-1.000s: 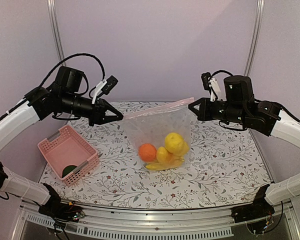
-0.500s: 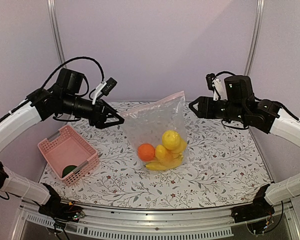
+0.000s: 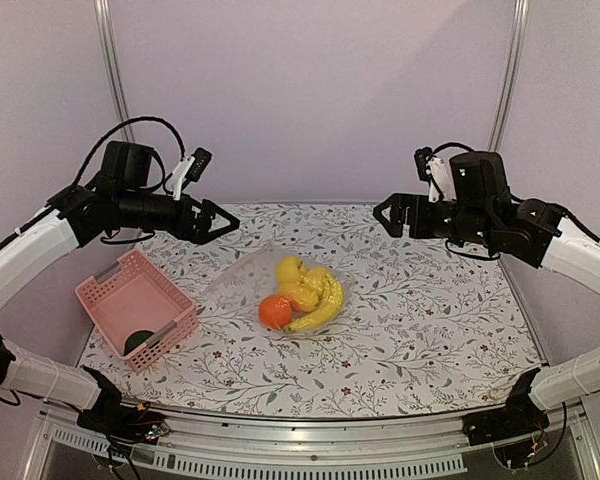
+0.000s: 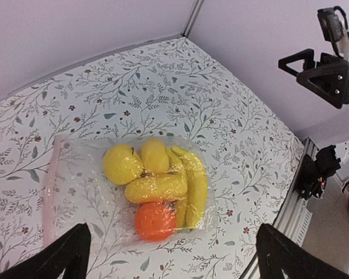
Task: Place the food in the zip-top bag and seal the zipper
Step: Place the zipper food storage bag at the center of the board.
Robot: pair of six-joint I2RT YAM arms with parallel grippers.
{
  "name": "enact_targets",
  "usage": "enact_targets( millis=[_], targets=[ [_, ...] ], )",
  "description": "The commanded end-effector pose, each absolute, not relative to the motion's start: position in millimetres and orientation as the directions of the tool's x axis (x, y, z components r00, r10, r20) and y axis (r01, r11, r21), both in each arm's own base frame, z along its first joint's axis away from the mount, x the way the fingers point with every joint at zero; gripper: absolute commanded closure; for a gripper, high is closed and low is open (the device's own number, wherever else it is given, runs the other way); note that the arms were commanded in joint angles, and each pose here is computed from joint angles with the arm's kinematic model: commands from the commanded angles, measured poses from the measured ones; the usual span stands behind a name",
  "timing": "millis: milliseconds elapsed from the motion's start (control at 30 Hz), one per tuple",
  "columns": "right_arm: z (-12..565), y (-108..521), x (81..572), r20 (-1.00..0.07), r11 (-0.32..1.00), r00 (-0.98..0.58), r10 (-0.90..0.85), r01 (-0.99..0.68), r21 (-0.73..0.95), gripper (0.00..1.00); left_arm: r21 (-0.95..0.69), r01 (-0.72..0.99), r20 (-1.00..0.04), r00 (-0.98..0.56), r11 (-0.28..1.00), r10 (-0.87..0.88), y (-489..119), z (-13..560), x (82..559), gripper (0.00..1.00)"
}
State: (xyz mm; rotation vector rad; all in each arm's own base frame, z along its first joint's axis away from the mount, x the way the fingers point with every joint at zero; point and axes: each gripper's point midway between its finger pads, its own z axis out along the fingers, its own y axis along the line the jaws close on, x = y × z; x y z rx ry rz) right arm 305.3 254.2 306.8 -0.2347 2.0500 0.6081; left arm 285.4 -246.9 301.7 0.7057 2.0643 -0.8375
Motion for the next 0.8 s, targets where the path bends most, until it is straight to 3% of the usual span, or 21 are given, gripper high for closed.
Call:
enact_targets(
  millis=[0,300,567,767],
  targets=[
    [294,237,312,-0.826,0.891,-0.556,0.087,-0.328,0.314,0.01,-0.327,0.520,-0.806,-0.589,0.789,0.055,-204,288,318,0.00],
    [266,184,338,-0.782,0.928,-0.601,0.165,-0.174,0.330,0.01,-0.325,0.123,-0.810,-0.547,0.938,-0.209,-95,257,362,0.01],
    [238,87,350,-0.770,0.955,-0.583,0.259,0.038,0.293,0.01,-0.324,-0.151,-0.826,-0.437,0.934,-0.358,3,232,369,0.00],
    [235,26,341,-0.798,0.948,-0.512,0.316,0.144,0.283,0.01,-0.325,-0.296,-0.875,-0.265,0.898,-0.405,54,230,354,0.01]
  ],
)
